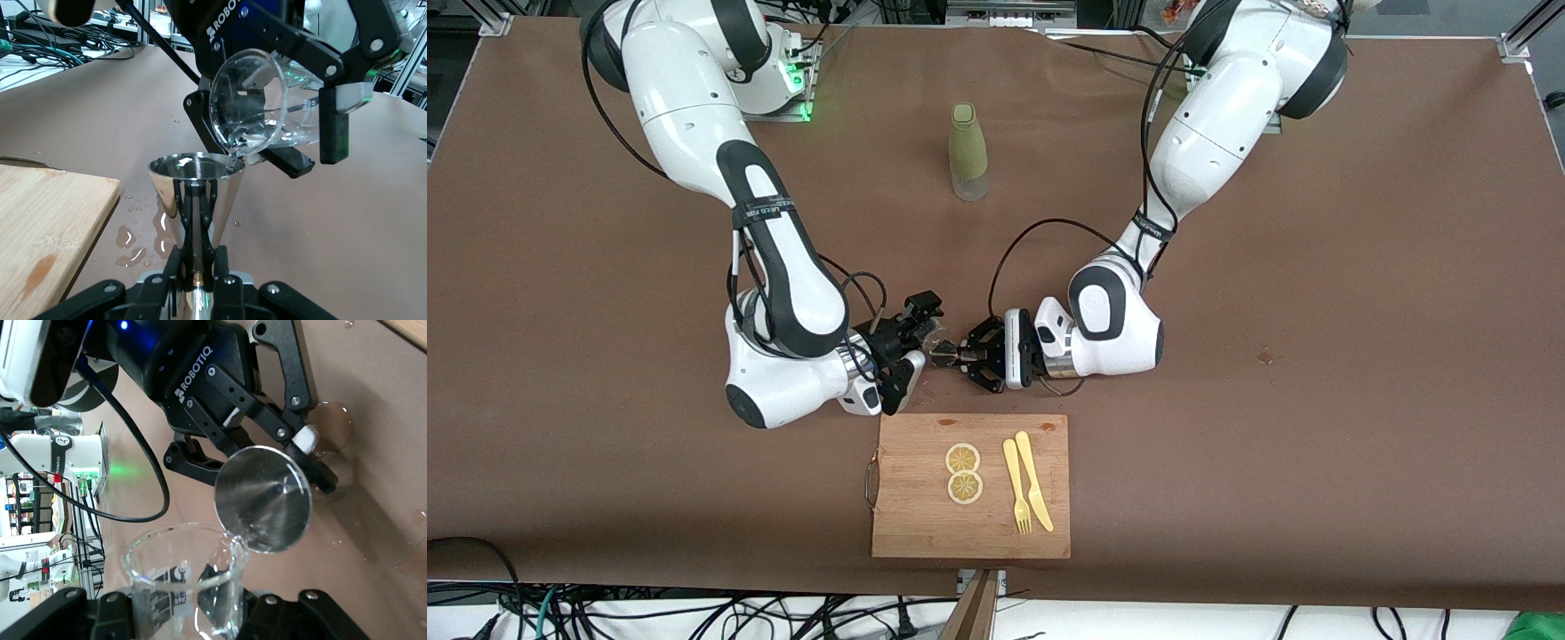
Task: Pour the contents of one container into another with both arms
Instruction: 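Pour liquid from the beaker into the jigger held by the left gripper, then turn the beaker upright and move both grippers apart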
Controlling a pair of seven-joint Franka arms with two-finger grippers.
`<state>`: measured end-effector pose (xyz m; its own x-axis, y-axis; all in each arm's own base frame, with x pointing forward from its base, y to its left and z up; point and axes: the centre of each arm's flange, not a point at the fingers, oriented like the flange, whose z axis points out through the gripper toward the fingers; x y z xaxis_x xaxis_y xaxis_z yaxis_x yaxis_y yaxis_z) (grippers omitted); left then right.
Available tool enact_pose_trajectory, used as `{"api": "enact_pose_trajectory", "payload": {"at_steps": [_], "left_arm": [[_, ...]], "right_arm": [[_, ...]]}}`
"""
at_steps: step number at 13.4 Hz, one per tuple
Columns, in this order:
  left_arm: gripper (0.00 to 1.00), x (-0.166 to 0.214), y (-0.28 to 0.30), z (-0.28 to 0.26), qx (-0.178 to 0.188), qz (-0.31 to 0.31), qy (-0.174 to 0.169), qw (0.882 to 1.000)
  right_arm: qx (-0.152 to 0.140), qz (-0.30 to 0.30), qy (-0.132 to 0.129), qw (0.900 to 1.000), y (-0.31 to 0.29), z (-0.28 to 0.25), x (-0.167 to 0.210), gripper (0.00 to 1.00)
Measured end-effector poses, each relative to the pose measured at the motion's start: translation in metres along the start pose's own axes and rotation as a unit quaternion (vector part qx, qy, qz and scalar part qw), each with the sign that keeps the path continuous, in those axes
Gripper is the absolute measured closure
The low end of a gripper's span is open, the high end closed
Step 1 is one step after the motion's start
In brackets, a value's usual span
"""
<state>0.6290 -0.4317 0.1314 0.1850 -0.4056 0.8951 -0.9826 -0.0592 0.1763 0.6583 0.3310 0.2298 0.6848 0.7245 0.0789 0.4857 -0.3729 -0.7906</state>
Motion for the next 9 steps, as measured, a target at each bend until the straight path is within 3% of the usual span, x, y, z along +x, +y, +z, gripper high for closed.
{"api": "enact_pose_trajectory", "payload": {"at_steps": [5,9], "left_arm": [[0.79,-0.001,-0.001,-0.001,0.001,0.001,-0.001,1.0],[0.79,-0.002,-0.003,-0.003,0.003,0.002,-0.003,1.0]], "right_arm": [[-0.002,-0.112,0.008,0.994,0.008,-0.012,-0.005,0.75],[0.007,-0.192,0.044,0.98,0.026,-0.034,-0.015,0.75]]}}
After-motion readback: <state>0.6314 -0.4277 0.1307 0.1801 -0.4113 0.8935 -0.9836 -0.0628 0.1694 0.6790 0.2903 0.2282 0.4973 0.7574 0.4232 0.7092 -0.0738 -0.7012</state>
